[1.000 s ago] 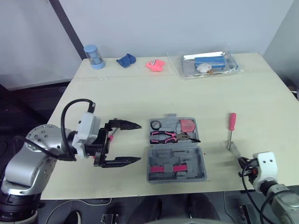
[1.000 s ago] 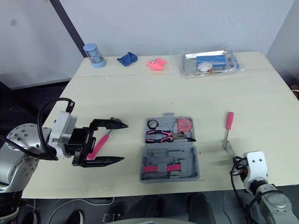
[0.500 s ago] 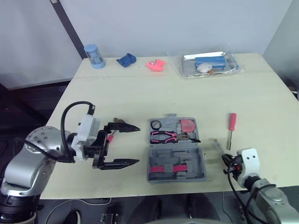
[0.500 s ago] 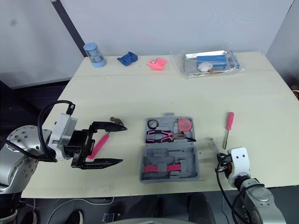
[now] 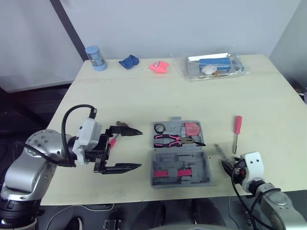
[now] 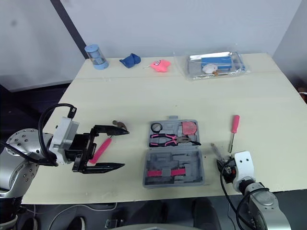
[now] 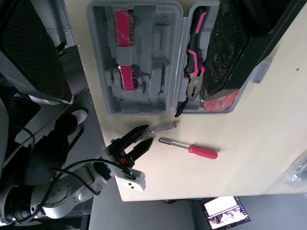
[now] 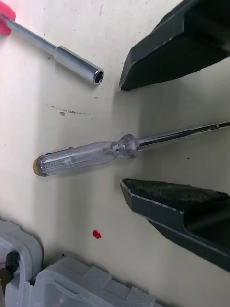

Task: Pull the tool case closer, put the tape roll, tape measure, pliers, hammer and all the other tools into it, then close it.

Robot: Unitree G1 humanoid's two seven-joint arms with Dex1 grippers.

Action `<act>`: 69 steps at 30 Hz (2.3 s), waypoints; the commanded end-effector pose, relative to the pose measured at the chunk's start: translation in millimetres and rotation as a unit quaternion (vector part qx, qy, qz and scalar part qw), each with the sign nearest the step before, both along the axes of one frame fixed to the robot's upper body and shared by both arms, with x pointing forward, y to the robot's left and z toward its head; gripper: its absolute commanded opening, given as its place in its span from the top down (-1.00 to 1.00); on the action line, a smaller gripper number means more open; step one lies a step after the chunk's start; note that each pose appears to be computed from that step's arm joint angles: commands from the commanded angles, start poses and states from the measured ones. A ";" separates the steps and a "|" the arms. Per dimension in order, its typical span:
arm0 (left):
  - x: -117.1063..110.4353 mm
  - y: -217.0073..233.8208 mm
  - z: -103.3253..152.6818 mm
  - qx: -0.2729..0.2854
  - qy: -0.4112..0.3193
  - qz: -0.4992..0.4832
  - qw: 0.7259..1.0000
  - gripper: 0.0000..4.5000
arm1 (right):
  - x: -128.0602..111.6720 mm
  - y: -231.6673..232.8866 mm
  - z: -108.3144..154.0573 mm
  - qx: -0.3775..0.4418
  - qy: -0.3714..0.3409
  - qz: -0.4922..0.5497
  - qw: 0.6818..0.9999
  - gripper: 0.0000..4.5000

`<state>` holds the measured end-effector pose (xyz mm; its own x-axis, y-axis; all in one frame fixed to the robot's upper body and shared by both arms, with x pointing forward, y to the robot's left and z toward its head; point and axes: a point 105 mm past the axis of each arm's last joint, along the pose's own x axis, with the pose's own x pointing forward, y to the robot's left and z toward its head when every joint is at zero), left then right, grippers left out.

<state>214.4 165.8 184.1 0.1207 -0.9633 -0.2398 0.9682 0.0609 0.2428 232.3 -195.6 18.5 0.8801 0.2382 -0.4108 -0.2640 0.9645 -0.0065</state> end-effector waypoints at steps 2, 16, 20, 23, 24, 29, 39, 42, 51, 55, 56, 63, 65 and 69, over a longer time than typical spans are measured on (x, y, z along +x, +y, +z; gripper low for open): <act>0.9 2.5 5.1 0.007 -0.017 0.002 1.000 -1.00 | 3.2 2.5 6.0 -0.011 -0.020 0.020 1.000 -0.37; 0.3 3.1 3.7 0.003 -0.012 0.007 1.000 -1.00 | 7.9 2.8 5.9 -0.021 -0.027 0.035 0.999 0.99; -0.5 5.2 3.3 0.000 -0.007 0.010 1.000 -1.00 | 6.4 -2.3 15.8 -0.032 -0.039 0.048 0.998 0.99; -2.0 7.5 2.9 -0.002 0.001 0.008 1.000 -1.00 | 5.4 -2.7 31.0 -0.044 -0.057 0.092 0.993 0.99; -2.6 8.5 2.8 -0.002 0.004 0.005 1.000 -1.00 | 5.1 -1.6 36.9 -0.049 -0.062 0.113 0.990 0.99; -0.8 13.9 -0.5 0.004 0.015 -0.005 1.000 -1.00 | 2.3 17.9 65.0 -0.050 -0.068 0.248 0.965 0.99; 18.8 30.9 -12.1 0.041 -0.018 0.021 0.999 -1.00 | 12.8 72.7 97.2 -0.113 -0.011 0.449 0.886 0.99; 16.6 36.1 -10.3 0.033 -0.010 -0.003 0.999 -1.00 | 15.7 88.5 99.0 -0.133 0.007 0.473 0.871 0.99; 6.8 55.5 -18.3 0.045 0.014 -0.024 0.999 -1.00 | 26.8 145.4 87.1 -0.198 0.052 0.510 0.835 0.99; 5.7 63.0 -23.5 0.054 0.019 -0.017 0.998 -1.00 | 30.3 153.3 80.5 -0.238 0.066 0.517 0.819 0.99; 5.3 64.5 -25.0 0.057 0.020 -0.016 0.998 -1.00 | 30.8 155.2 79.0 -0.245 0.068 0.519 0.816 0.99; 5.8 71.0 -27.0 0.061 0.020 -0.008 0.998 -1.00 | 37.8 170.6 66.6 -0.279 0.075 0.523 0.802 0.99; 5.6 72.2 -27.0 0.061 0.019 -0.007 0.998 -1.00 | 39.0 173.1 63.8 -0.281 0.074 0.524 0.801 0.99; 4.0 73.6 -27.8 0.062 0.020 -0.004 0.998 -1.00 | 40.1 179.1 58.8 -0.284 0.071 0.529 0.797 0.99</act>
<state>224.7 237.1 149.6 0.1407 -0.9242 -0.3551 0.9780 0.0740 0.1951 271.1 -21.4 72.3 0.2332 0.5437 -0.8062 -0.9706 0.0794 -0.2272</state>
